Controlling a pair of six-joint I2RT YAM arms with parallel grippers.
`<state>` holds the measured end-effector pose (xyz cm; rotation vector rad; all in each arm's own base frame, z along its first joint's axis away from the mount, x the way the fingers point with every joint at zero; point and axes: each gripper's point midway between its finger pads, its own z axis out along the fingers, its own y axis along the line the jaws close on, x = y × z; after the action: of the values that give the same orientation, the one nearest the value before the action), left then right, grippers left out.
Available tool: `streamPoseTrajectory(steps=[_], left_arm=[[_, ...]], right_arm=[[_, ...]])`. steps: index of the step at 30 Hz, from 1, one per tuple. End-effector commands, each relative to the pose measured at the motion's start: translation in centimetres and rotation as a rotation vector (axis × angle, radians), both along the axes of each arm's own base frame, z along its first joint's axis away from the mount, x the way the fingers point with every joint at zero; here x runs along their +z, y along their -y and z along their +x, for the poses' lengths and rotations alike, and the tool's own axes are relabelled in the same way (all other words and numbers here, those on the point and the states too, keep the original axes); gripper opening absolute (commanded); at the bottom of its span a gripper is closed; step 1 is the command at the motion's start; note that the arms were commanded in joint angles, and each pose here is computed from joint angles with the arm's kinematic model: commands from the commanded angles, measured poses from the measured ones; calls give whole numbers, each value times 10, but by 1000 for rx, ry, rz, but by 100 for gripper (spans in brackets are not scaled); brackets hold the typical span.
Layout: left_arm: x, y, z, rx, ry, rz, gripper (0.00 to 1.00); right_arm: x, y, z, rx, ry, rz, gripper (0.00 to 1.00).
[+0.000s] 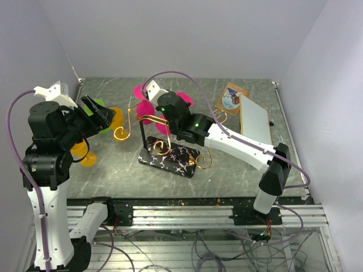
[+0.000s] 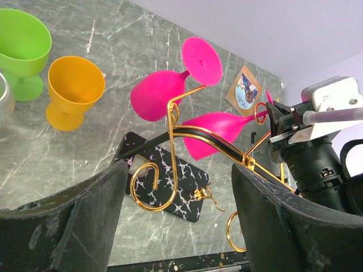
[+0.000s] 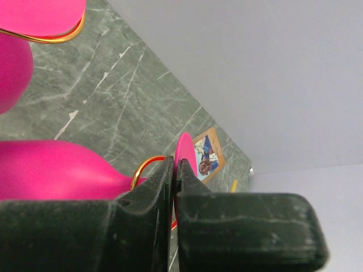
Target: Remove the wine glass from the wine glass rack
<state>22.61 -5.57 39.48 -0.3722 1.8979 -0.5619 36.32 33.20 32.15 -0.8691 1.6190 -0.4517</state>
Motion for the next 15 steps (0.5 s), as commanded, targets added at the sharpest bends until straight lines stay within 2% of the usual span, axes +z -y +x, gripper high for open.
streamPoseTrajectory(steps=[1,15], left_arm=[[13,3,-5,-22,38,10,84],[9,3,-7,-22,28,10,84]], right_arm=[[6,2,0,-1,37,-40,0],[10,14,-13,3,0,-38,0]])
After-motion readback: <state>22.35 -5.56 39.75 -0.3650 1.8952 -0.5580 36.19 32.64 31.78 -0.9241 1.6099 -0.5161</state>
